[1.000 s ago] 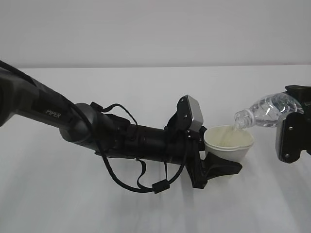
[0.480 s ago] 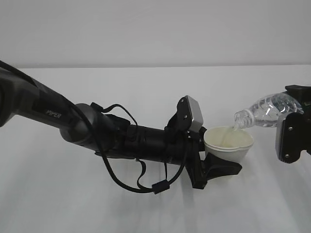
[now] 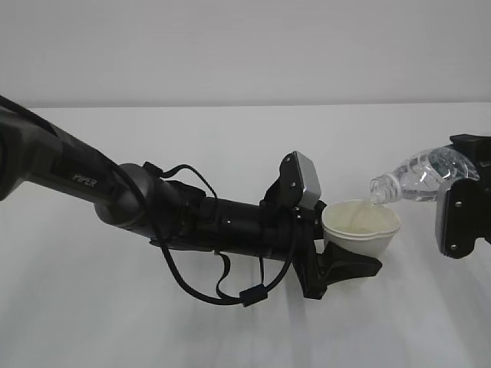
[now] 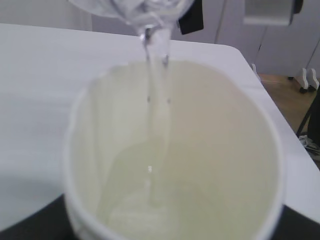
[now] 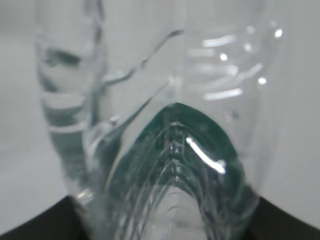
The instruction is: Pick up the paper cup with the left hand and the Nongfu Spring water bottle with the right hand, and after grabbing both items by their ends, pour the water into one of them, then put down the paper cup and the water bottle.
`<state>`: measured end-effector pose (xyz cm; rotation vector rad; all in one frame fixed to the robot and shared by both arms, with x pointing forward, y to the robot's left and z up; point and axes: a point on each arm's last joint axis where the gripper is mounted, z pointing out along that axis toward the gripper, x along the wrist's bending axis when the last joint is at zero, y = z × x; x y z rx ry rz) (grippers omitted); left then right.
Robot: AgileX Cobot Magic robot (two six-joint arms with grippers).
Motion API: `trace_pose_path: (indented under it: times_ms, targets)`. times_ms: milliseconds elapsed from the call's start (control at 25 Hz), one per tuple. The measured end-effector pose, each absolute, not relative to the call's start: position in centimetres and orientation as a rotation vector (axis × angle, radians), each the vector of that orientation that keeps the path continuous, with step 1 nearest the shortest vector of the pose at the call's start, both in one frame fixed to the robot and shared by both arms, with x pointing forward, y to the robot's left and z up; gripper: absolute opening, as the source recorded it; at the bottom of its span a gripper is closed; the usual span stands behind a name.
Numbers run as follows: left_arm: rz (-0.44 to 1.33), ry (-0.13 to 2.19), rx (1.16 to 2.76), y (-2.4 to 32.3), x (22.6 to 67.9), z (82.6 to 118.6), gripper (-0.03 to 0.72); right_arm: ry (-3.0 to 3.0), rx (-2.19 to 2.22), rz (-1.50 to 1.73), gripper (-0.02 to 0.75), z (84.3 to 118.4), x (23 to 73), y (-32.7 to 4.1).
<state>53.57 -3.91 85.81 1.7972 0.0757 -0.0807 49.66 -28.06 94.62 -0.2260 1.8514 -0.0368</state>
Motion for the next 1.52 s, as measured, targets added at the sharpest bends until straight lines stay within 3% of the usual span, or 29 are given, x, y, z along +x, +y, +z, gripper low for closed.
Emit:
trace_pose_path:
  times_ms: [1520]
  targets:
    - [-0.082, 0.071, 1.799, -3.9, 53.54, 85.79, 0.433, 1.855, -0.246, -0.051, 0.375, 94.6, 49.68, -28.06]
